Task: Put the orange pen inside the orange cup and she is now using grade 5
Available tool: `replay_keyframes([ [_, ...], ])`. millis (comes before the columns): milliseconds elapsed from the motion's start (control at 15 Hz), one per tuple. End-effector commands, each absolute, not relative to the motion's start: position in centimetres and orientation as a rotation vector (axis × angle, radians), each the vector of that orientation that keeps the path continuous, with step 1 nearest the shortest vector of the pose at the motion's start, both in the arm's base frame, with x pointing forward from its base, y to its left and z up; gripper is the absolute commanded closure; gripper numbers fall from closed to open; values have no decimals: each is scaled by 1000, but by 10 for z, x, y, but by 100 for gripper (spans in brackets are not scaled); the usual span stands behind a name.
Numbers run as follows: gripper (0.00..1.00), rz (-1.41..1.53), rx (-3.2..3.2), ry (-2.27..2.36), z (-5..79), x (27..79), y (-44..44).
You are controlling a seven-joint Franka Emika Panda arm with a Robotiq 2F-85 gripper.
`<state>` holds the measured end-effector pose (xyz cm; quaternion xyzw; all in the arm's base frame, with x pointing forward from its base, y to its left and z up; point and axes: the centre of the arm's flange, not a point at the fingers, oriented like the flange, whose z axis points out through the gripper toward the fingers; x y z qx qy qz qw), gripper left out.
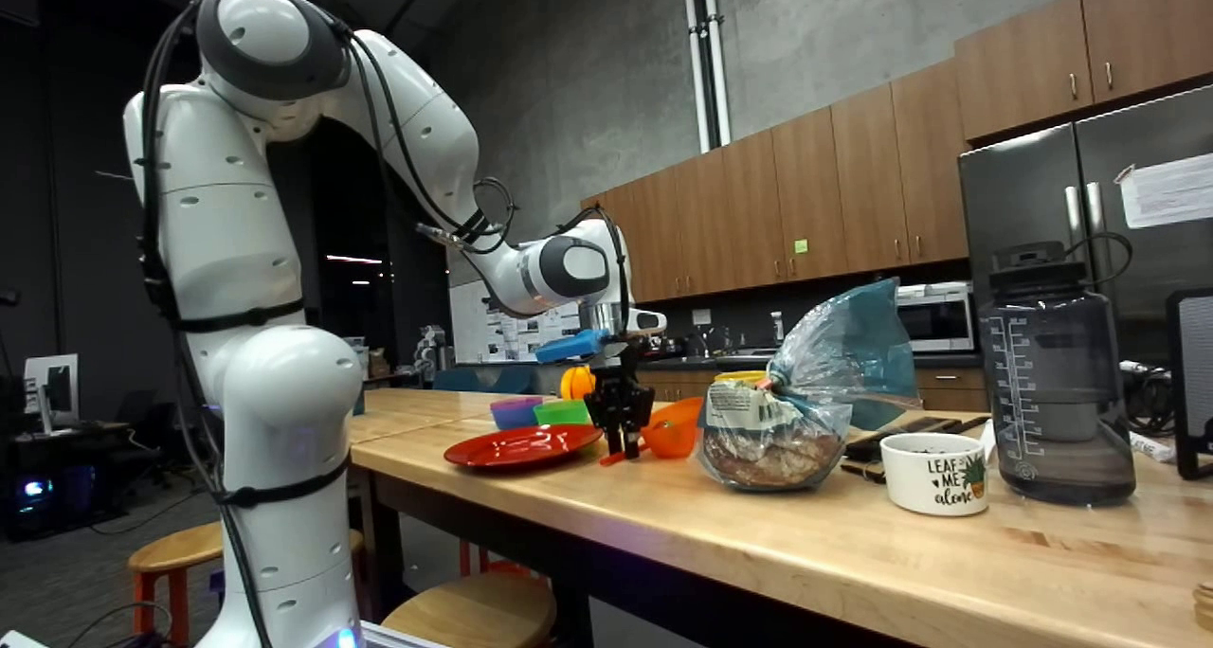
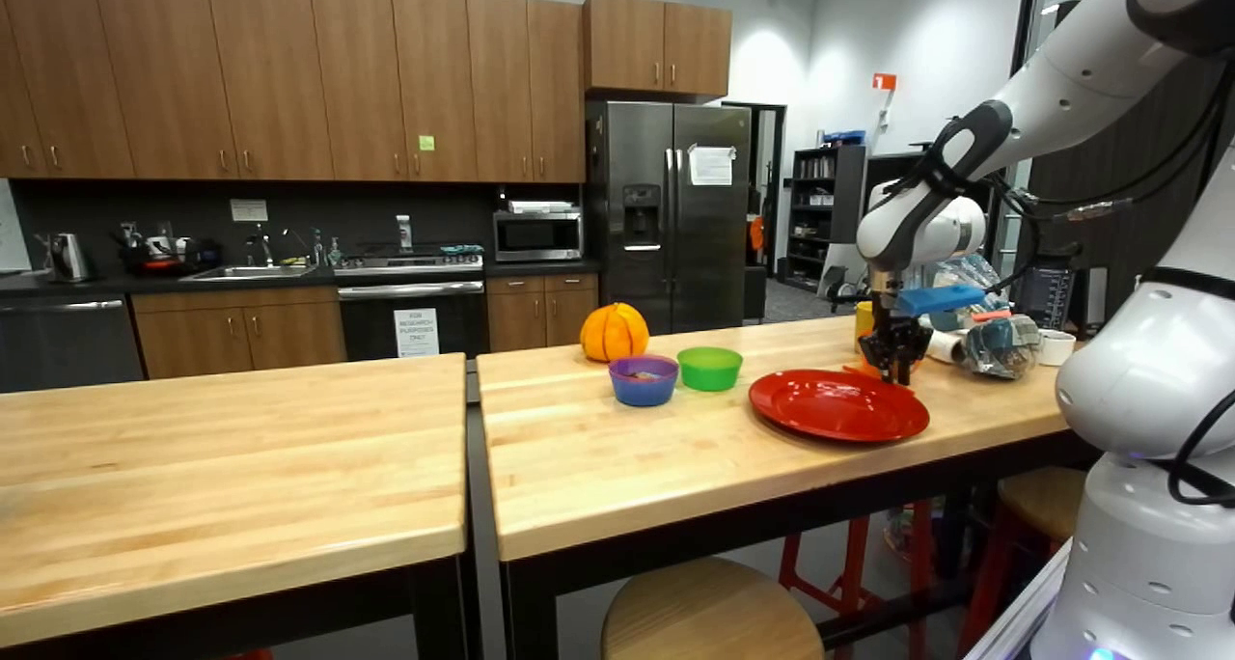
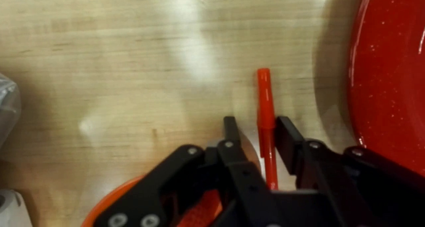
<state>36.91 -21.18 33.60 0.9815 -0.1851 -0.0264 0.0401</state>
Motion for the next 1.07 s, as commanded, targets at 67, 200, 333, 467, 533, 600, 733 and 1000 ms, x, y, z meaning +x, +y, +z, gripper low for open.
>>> replay_keyframes([
  [67, 100, -86, 3010, -559, 335, 374, -207],
  [200, 97, -78, 3017, -556, 338, 373, -205],
  [333, 97, -55, 3030, -553, 346, 372, -203],
  [467, 97, -22, 3050, -557, 358, 371, -203],
  [533, 97, -10, 3064, -561, 363, 371, -203],
  [600, 97, 11, 3085, -553, 371, 371, -202],
  [733, 97, 60, 3123, -555, 386, 373, -200],
  [1000, 97, 162, 3200, -649, 429, 382, -206],
])
